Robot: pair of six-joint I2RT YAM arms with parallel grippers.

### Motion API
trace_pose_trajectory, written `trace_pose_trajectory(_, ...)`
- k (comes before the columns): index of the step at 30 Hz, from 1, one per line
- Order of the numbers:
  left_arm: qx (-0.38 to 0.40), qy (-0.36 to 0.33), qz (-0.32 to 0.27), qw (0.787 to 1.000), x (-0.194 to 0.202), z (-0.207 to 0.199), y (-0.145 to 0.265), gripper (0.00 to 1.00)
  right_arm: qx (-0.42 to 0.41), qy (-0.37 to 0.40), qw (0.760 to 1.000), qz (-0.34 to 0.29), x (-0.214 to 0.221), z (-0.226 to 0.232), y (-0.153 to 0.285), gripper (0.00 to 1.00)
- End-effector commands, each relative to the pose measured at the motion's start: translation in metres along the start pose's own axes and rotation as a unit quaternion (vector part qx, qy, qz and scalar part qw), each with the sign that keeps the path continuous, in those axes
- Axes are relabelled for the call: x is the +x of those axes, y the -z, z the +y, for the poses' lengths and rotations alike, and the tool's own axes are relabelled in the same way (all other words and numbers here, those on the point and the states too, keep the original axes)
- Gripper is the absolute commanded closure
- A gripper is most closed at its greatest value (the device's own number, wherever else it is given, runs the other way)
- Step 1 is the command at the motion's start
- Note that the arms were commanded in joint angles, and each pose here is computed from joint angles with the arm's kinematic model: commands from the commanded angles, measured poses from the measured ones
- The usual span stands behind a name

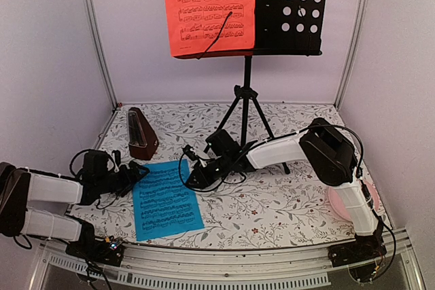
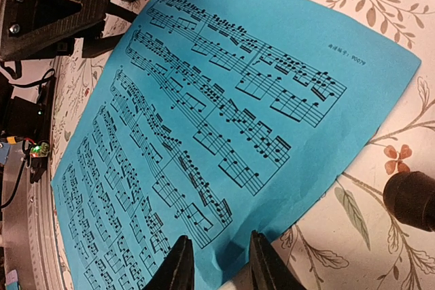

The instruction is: Set up the instrument practice props

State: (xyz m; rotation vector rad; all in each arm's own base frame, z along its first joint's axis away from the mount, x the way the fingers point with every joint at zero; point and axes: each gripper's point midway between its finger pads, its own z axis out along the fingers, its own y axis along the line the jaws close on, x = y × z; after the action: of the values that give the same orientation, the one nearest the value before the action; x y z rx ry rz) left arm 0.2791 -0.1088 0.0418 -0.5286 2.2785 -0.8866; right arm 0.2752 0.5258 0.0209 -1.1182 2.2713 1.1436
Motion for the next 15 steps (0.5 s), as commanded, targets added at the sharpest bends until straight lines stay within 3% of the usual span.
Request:
trace_pose_trajectory(1,0.051,-0.027,-0.034,0.998,-0.019,-0.023,0.004,0.08,0.035,-0.038,0.995,0.082,0.066,-0.026,-0.019,0.70)
trace_pose_trajectory(9,0.108,-0.042,-0.069,0.991,-0.052,-0.049,0.004,0.07,0.039,-0.036,0.995,0.086,0.068,-0.027,-0.017,0.70)
trace_pose_trajectory(15,0.123,-0.032,-0.035,0.991,-0.034,-0.045,0.003,0.10,0.038,-0.033,0.995,0.082,0.064,-0.026,-0.017,0.70)
